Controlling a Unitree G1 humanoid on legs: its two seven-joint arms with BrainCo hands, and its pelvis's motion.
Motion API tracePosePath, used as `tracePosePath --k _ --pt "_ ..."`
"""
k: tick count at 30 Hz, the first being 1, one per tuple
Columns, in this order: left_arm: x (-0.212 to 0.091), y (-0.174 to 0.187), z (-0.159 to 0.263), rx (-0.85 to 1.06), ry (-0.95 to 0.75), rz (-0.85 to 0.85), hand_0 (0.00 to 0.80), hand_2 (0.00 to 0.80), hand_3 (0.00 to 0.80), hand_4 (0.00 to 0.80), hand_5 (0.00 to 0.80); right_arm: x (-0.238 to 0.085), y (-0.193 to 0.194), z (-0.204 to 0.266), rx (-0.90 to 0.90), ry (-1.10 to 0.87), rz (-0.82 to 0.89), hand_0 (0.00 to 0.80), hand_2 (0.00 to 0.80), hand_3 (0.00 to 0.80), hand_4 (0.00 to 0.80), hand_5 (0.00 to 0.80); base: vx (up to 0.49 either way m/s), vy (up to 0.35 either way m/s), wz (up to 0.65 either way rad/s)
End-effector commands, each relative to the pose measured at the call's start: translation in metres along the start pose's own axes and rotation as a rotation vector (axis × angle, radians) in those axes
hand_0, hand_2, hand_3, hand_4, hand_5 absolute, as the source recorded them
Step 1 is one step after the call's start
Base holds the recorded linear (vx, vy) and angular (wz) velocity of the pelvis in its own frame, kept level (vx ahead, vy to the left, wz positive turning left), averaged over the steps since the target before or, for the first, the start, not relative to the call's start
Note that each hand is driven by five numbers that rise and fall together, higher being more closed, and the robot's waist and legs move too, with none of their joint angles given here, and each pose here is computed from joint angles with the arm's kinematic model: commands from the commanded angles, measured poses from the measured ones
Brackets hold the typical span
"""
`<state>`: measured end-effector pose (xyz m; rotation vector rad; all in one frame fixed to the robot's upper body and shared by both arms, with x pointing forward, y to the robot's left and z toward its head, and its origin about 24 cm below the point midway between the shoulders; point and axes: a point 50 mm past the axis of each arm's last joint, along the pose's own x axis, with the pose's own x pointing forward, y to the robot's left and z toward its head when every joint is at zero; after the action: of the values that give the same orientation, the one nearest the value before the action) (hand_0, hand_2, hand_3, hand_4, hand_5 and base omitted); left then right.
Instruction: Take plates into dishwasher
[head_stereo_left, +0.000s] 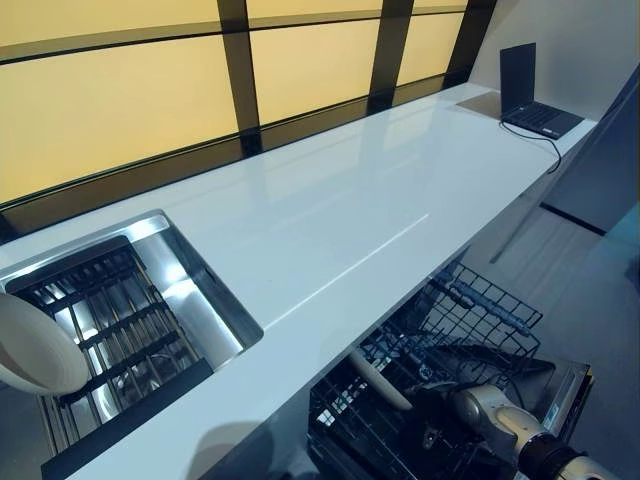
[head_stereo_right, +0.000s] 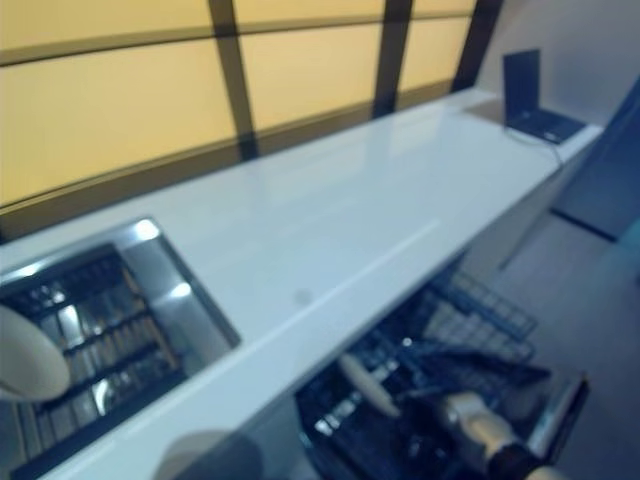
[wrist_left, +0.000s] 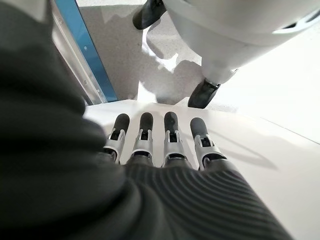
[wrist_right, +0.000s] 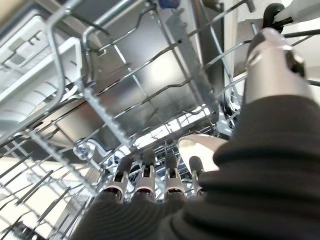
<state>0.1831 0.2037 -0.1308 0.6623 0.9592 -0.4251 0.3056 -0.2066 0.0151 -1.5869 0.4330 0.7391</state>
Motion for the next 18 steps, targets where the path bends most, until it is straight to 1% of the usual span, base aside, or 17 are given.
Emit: tracePosePath --k 1,6,7,13,18 --pt "-0.001 0.039 0.012 0.023 -0.015 0.103 0.000 0.000 0.000 0.000 0.000 -0.015 -0.026 -0.009 -0.008 0.000 -0.123 0.000 0.000 0.000 0.000 0.000 0.000 0.000 0.00" --pt "-0.003 0.042 0.008 0.000 -0.013 0.118 0.000 0.000 0.000 0.000 0.000 -0.034 -0.045 -0.016 0.028 0.009 -0.211 0.000 0.000 0.000 0.000 0.000 0.000 0.000 0.00" --pt "-0.004 0.043 0.005 -0.011 -0.011 0.126 0.000 0.000 0.000 0.000 0.000 -0.043 -0.048 -0.024 0.033 0.032 -0.239 0.000 0.000 0.000 0.000 0.000 0.000 0.000 0.00" --pt "-0.007 0.041 -0.010 -0.039 0.014 0.142 0.000 0.000 0.000 0.000 0.000 -0.073 -0.049 -0.055 0.046 0.138 -0.316 0.000 0.000 0.000 0.000 0.000 0.000 0.000 0.00" --pt "-0.012 0.038 -0.030 -0.062 0.041 0.155 0.000 0.000 0.000 0.000 0.000 -0.110 -0.046 -0.092 0.086 0.257 -0.409 0.000 0.000 0.000 0.000 0.000 0.017 0.009 -0.01"
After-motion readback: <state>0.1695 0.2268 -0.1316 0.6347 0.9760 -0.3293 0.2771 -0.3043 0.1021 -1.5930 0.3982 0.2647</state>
